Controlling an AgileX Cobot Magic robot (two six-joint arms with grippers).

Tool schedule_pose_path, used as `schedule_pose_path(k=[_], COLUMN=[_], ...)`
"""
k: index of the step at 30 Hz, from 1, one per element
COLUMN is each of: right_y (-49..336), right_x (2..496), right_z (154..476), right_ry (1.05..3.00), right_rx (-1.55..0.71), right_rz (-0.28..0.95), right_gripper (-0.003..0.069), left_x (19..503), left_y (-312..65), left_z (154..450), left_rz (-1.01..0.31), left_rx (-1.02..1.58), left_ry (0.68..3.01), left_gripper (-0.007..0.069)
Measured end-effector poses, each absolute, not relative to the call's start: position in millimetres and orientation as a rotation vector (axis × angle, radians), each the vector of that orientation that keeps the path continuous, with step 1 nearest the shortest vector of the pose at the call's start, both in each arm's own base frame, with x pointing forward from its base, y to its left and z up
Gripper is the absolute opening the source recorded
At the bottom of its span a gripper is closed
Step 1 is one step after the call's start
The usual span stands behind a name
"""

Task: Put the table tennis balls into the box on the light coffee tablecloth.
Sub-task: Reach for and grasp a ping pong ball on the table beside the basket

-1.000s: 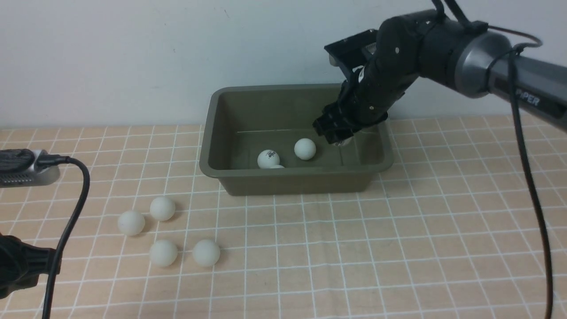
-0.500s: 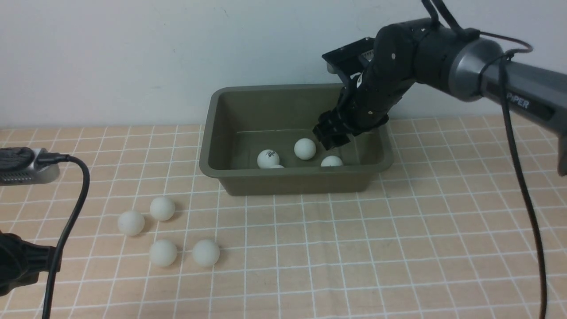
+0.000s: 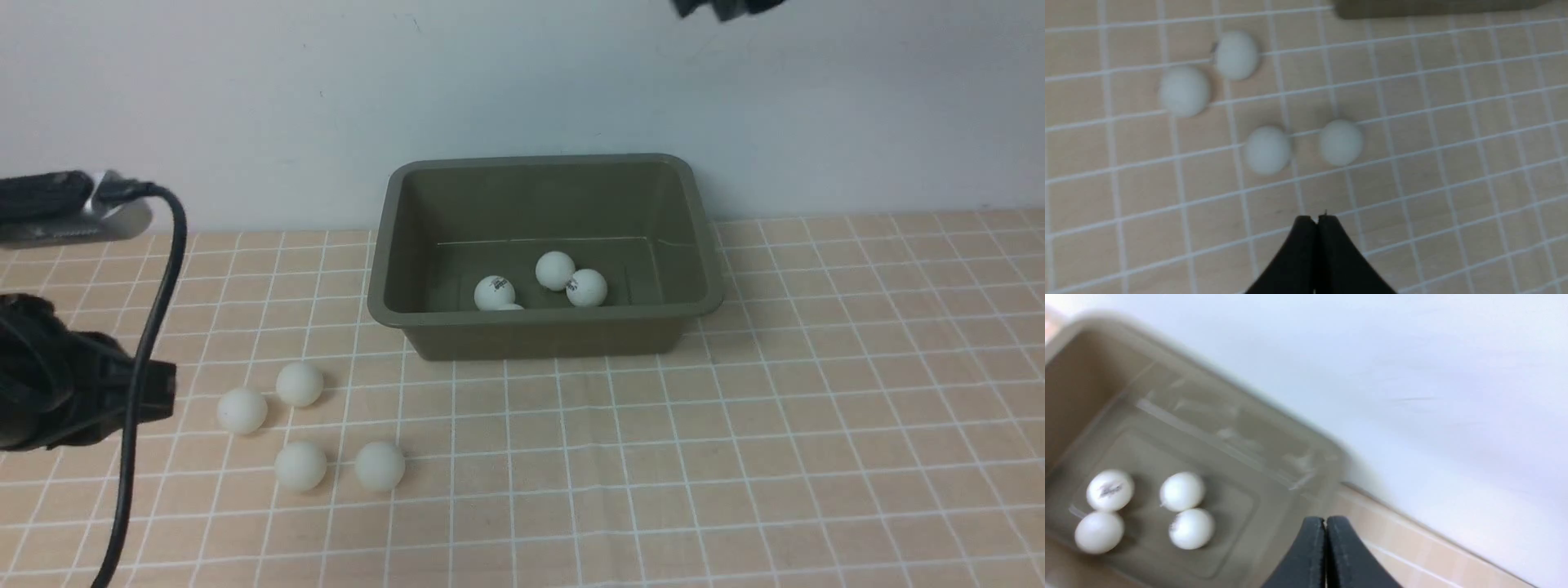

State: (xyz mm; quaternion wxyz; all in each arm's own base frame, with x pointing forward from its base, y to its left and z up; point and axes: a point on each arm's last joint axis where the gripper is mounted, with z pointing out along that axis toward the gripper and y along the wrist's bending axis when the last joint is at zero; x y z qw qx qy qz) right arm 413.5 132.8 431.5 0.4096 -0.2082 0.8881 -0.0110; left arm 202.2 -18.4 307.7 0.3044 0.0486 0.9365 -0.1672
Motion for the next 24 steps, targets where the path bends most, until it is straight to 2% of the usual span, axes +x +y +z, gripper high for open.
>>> schedule_pose_path(k=[2, 3, 4, 6, 10, 16, 20, 24], right_y=[110.0, 110.1, 91.3, 76.3, 50.4, 33.0, 30.4, 23.3], right_x=[403.4, 403.3, 392.6, 382.1, 354.6, 329.8, 313.4, 275.1], right_z=[452.1, 452.0, 469.6, 484.3, 505.7, 484.6, 467.1, 456.3], right_ry=[2.209, 2.210, 2.181, 2.154, 2.123, 2.232, 2.303, 2.311], right_rx=[-0.459, -0.460, -0.404, -0.360, -0.305, -0.323, -0.342, -0.345], right_rz=[-0.026, -0.024, -0.009, 0.005, 0.033, 0.008, -0.001, -0.058], right_gripper=[-0.0016, -0.0016, -0.0018, -0.0017, -0.0017, -0.0017, -0.0017, -0.0017], left_x=[208.2, 208.9, 213.9, 218.3, 231.5, 260.0, 269.3, 275.1], left_y=[-24.0, -25.2, -29.5, -34.0, -36.4, -19.2, -16.1, -17.7], left_z=[307.6, 307.8, 303.1, 297.0, 277.3, 281.1, 295.2, 308.0], left_rz=[-0.510, -0.520, -0.540, -0.547, -0.437, -0.174, -0.123, -0.151], left_rx=[0.195, 0.202, 0.247, 0.277, 0.279, 0.132, 0.113, 0.083], left_ry=[2.478, 2.476, 2.497, 2.527, 2.653, 2.695, 2.649, 2.593], left_gripper=[-0.0054, -0.0054, -0.0054, -0.0050, -0.0044, -0.0031, 0.0001, 0.0095])
